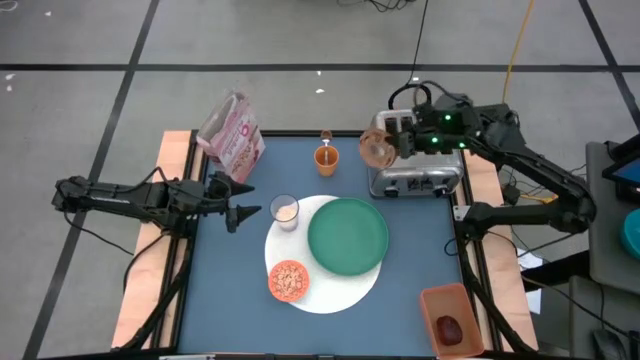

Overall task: Arrange a breakfast setting
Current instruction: Put the toasted bagel on the green plate

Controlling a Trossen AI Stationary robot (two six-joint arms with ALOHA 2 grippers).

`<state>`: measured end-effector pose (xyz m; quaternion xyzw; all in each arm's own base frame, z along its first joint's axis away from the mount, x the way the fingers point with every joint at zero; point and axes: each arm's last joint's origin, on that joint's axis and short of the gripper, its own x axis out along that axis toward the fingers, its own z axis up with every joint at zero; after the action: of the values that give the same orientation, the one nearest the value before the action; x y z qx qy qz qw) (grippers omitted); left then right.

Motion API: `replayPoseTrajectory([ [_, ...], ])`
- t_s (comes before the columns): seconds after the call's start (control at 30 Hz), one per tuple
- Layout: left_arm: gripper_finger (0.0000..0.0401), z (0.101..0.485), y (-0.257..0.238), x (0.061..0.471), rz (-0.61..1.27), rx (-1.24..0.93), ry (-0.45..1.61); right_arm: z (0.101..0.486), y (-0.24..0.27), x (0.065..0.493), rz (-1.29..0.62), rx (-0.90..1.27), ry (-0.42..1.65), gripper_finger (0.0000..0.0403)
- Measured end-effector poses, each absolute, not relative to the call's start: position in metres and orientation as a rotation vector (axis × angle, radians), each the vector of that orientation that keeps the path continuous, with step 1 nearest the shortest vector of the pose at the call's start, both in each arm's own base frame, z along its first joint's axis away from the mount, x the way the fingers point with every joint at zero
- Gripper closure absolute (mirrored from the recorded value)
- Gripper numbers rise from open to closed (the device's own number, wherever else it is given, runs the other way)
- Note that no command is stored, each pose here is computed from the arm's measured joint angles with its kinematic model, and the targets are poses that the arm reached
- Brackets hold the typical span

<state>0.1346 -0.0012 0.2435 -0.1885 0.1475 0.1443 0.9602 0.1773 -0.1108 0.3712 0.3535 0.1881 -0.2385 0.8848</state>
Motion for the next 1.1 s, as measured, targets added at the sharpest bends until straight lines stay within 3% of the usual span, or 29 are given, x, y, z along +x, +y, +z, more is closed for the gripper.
replayPoseTrajectory([
  [1.1, 0.0031, 0.244, -0.001, 0.135, 0.292, -0.378, 0.299, 0.291, -0.058, 0.302, -0.182, 0.708, 0.733, 0.0319],
])
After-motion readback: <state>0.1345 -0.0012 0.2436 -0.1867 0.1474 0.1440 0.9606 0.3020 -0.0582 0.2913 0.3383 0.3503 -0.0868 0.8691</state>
